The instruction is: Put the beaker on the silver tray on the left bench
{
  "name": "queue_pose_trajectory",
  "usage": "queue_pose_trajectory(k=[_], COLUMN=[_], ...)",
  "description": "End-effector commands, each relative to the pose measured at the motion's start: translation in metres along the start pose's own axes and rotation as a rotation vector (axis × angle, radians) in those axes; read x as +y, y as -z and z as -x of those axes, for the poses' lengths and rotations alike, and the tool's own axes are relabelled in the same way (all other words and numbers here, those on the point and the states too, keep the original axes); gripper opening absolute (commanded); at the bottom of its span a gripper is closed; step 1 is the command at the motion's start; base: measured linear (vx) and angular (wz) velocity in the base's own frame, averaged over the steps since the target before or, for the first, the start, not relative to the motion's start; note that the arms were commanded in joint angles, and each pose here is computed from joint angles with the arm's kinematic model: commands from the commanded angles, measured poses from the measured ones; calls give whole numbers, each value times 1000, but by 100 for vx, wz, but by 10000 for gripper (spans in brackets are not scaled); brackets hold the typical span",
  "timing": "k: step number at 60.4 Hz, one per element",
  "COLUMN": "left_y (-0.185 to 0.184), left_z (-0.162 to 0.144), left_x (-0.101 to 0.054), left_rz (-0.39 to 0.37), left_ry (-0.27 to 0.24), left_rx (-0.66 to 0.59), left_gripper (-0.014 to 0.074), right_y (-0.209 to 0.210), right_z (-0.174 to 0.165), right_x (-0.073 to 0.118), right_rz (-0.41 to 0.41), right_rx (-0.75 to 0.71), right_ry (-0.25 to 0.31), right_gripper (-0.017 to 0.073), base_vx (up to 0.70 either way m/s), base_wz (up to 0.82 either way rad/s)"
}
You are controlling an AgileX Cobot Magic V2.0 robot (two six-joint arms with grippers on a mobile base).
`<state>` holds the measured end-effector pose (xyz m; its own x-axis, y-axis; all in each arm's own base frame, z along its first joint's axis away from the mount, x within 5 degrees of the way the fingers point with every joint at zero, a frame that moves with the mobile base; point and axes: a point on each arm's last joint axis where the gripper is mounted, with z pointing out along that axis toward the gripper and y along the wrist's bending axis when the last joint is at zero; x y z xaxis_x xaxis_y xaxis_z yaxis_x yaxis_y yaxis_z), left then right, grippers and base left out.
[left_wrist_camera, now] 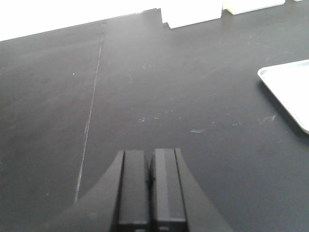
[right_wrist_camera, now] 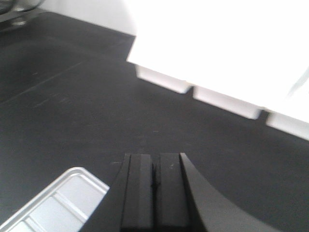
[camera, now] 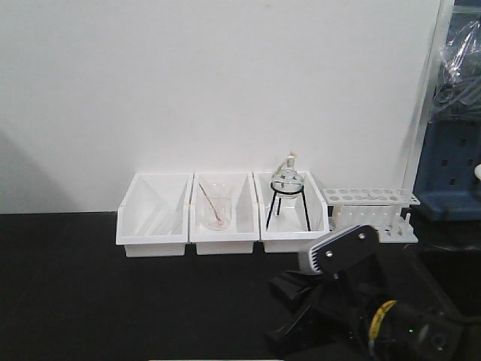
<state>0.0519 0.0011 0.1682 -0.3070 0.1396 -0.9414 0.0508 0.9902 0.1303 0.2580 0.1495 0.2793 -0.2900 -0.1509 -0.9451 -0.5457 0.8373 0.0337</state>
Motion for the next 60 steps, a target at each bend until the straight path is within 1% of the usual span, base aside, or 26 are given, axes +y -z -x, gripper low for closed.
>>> queue_pose_trajectory(k=[1,9,13,22,41,46,50,53,58,59,60], left_y=[-2,-2,-2,-2,-2,-2,-2,-2,-2,-2,-2], left_z=[2,2,2,2,2,2,2,2,2,2,2], left_x=[-1,-1,-1,-1,-1,-1,-1,-1,-1,-1,-1], left_rz=[-7,-7,-7,-7,-7,-7,-7,-7,-7,-7,-7], left_ry=[0,0,0,0,0,0,0,0,0,0,0], left_rx=[-70,-70,-70,-70,-70,-70,-70,-70,-70,-70,-70], left_gripper=[1,1,1,1,1,1,1,1,1,1,1], right_y=[33,63,74,88,88,86,88,96,113,116,120], right_z=[30,39,43,50,50,47,46,43,30,28,22], right_x=[-1,-4,-5,-4,-4,-4,-5,-6,-9,-10,-11], right_rz=[-38,-101,-119,-120,-119,-122,-127,-131,-143,-147,-155], right_rx=[-88,-79,-86,-131,-130,-115,-101,-104,-135,-145,-151], right_ry=[-11,-10,-11,-9,-9,-11,-39,-52,-46,-35,-50], right_gripper=[-15,-13,-14,-14,-13,-12,-11,-11,-11,-11,-11], base_vx=[0,0,0,0,0,0,0,0,0,0,0], base_wz=[0,0,0,0,0,0,0,0,0,0,0])
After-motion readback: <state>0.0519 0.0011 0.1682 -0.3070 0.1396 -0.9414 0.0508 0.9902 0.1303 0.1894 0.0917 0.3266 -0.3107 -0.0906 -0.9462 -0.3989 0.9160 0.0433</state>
